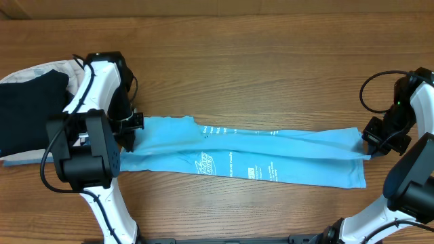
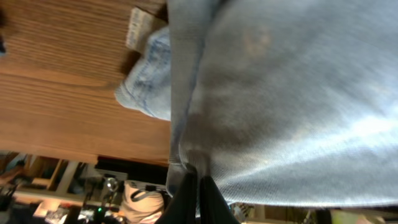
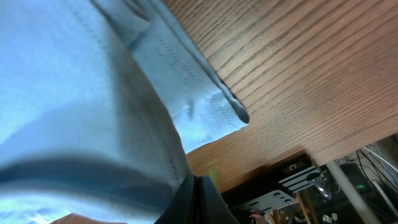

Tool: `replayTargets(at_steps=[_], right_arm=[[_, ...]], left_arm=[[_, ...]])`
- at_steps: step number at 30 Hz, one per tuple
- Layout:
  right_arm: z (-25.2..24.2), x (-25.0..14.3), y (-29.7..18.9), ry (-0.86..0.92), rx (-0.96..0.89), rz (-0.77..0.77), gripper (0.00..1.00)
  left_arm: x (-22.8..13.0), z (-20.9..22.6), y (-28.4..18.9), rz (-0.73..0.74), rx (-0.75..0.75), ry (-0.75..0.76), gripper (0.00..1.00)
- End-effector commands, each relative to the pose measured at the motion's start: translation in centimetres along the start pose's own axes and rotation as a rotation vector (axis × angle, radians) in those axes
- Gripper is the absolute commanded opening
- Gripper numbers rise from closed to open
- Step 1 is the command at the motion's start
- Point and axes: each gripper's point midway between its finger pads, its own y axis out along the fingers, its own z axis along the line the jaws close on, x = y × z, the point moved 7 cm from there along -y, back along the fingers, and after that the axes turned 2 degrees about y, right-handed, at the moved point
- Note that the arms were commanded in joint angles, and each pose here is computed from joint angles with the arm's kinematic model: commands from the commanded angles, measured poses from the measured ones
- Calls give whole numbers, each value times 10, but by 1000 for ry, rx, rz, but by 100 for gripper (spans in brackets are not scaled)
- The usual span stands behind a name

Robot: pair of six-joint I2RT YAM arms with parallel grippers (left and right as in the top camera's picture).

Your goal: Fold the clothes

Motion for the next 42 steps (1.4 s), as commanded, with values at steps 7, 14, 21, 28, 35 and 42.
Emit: replayTargets(at_steps=[7, 14, 21, 28, 35, 42], right_arm=[[-5, -5, -3, 25, -22, -23, 4], [-5, -5, -2, 25, -23, -20, 4], [-5, -7, -1, 28, -15, -5, 4], [-4, -11, 5, 25, -17, 19, 4], [-5, -13, 10, 25, -21, 33, 28], [3, -12, 20, 14, 40, 42, 56]], left_arm=[[-3, 7, 7, -13, 96, -48, 28], [0, 6, 3, -35, 81, -49, 26], [4, -8, -38, -216, -55, -9, 25], [1, -23, -69, -389, -155, 28, 27], [1, -38, -68, -397, -141, 66, 28], [2, -54, -67, -421, -127, 124, 27]])
